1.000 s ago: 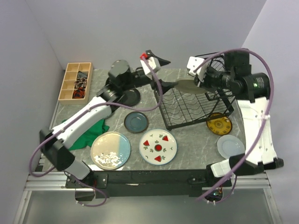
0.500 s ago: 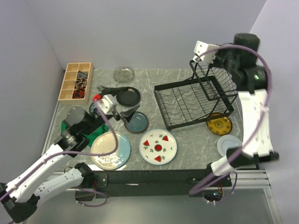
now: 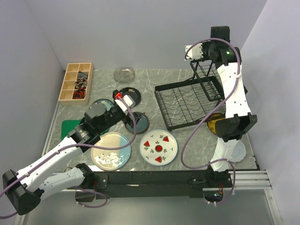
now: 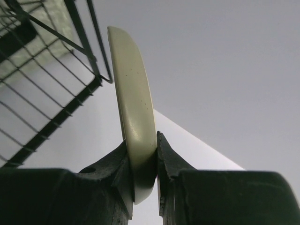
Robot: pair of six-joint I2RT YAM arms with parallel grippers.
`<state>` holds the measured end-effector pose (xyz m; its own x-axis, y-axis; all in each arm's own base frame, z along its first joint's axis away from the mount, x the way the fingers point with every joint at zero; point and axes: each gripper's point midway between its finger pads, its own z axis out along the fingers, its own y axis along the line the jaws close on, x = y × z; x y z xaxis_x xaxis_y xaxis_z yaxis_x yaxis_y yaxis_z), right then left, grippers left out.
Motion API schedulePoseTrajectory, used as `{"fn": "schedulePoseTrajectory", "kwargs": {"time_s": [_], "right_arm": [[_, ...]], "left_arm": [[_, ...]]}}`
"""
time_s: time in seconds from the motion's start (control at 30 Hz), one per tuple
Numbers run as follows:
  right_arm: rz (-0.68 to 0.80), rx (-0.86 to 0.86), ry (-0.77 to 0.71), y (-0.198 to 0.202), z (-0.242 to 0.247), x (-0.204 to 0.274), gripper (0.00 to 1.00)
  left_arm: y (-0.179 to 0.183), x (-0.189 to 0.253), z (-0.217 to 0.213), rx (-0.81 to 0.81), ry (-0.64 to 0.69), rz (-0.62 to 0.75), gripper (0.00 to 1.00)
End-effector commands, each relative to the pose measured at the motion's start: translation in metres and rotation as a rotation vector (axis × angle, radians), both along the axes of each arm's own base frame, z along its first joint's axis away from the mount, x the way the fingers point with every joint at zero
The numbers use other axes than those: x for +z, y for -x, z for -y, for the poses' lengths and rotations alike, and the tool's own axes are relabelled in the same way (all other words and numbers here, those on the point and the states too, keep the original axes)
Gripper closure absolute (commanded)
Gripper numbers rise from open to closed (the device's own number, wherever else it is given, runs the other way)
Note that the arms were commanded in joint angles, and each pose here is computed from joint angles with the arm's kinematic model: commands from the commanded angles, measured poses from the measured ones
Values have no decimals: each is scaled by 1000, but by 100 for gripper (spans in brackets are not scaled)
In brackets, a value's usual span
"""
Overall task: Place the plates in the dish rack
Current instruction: Insert the plate into the dish rack
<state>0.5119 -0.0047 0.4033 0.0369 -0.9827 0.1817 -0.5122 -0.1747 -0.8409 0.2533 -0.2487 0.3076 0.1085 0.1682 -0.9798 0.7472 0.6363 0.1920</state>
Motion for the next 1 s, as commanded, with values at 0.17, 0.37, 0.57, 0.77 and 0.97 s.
{"fn": "schedulePoseTrajectory", "kwargs": {"time_s": [0.17,0.37,0.57,0.77,0.97], "right_arm": [[116,18,175,-8,13,45,100],[37,65,193,1,5,30,100],[-26,89,195,1,-4,10,100],[-33,98,201,-8,-7,3,100],[-43,99,197,-17,-10,-6,100]], "left_arm": [[8,37,-17,33,53,115,1],[10,36,-15,20,55,111,1],[11,37,-13,9,55,111,1],[10,34,-12,7,47,104,1],[11,34,-11,0,48,106,1]]}}
